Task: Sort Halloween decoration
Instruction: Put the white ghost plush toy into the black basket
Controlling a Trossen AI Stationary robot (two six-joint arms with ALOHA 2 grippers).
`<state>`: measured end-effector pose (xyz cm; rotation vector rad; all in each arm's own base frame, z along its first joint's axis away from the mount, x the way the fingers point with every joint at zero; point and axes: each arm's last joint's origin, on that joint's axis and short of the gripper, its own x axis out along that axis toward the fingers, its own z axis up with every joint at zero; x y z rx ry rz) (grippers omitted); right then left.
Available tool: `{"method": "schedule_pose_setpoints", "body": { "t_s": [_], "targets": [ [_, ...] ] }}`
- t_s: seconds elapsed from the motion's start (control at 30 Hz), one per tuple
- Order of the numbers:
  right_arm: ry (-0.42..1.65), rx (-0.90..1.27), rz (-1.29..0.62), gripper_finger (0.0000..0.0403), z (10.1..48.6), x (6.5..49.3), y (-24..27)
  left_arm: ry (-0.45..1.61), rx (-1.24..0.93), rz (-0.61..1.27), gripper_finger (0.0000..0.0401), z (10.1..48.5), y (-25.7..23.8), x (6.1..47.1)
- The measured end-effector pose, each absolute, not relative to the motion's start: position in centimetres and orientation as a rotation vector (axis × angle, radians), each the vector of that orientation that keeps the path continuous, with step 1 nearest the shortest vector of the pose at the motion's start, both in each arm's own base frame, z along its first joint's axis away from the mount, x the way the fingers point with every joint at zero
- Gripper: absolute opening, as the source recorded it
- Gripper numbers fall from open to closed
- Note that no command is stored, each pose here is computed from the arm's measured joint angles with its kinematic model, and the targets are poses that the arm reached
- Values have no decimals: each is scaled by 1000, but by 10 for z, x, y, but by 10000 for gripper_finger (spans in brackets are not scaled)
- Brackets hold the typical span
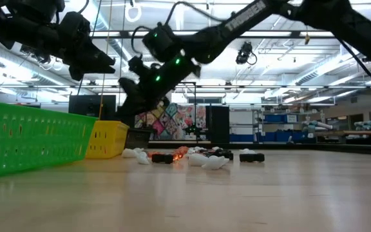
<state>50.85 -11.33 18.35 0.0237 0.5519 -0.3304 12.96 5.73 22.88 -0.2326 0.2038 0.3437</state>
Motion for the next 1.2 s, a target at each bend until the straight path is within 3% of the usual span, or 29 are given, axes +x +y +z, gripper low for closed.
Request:
{"method": "schedule_pose_setpoints", "body": {
  "t_s": [0.13, 0.37, 0.57, 0.77, 1.2],
  "targets": [
    [568, -2, -340, 161, 211, 498, -112, 213, -236, 345, 142, 228, 57, 129],
    [720, -73, -385, 160, 227, 483, -83, 267, -255, 349, 142, 223, 57, 128],
    [898, -186, -499, 160, 220, 471, -58, 280, -259, 350, 142, 221, 56, 128],
    [983, -160, -505, 160, 202, 454, -51, 280, -274, 348, 142, 221, 56, 128],
    [709, 29, -553, 160, 185, 377, -68, 251, -253, 330, 142, 224, 53, 130]
  ]
}}
